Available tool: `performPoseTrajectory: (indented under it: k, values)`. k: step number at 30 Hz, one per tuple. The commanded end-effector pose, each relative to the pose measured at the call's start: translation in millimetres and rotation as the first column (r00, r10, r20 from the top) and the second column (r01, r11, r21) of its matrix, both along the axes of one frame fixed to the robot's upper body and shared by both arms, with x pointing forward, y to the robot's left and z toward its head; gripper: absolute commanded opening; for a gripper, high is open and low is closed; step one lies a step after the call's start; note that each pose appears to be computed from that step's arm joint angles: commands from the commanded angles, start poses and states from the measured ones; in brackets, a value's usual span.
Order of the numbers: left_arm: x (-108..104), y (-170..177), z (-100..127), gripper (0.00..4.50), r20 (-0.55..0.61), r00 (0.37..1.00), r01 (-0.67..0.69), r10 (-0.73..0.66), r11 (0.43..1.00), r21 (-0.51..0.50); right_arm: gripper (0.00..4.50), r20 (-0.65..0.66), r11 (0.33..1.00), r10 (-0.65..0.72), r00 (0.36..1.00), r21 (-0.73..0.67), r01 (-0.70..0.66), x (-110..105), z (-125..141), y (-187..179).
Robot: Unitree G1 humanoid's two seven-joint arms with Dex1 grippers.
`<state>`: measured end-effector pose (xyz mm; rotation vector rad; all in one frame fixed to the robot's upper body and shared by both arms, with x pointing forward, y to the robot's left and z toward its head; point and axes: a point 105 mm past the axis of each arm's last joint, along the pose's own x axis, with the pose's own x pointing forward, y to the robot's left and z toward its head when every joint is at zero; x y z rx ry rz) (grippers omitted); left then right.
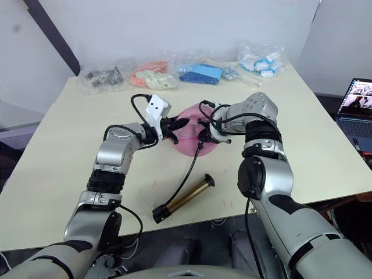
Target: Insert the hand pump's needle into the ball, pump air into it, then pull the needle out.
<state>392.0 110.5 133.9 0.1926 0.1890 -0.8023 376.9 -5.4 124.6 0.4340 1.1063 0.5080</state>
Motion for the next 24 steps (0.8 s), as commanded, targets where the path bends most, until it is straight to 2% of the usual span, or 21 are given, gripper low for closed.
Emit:
performPoseTrajectory:
  k: [1,7,11,24]
  values:
    - [-26,-39,-42,0.12,-0.177,0.969,0.172,-0.173,0.985,-0.020,0.35,0.119,0.998,0.005,0.993,0.064,-0.013,9,10,24]
    - [-22,-35,-43,0.12,-0.191,0.971,0.139,-0.142,0.990,-0.033,0.35,0.143,0.998,0.039,0.989,0.045,-0.046,7,2,28]
    - [-22,-33,-46,0.12,-0.208,0.970,0.119,-0.124,0.992,-0.038,0.35,0.214,0.996,0.082,0.973,-0.038,-0.075,9,-5,24]
    - [-22,-33,-51,0.12,-0.242,0.964,0.104,-0.113,0.993,-0.050,0.35,0.294,0.988,0.146,0.945,-0.097,-0.123,11,-7,25]
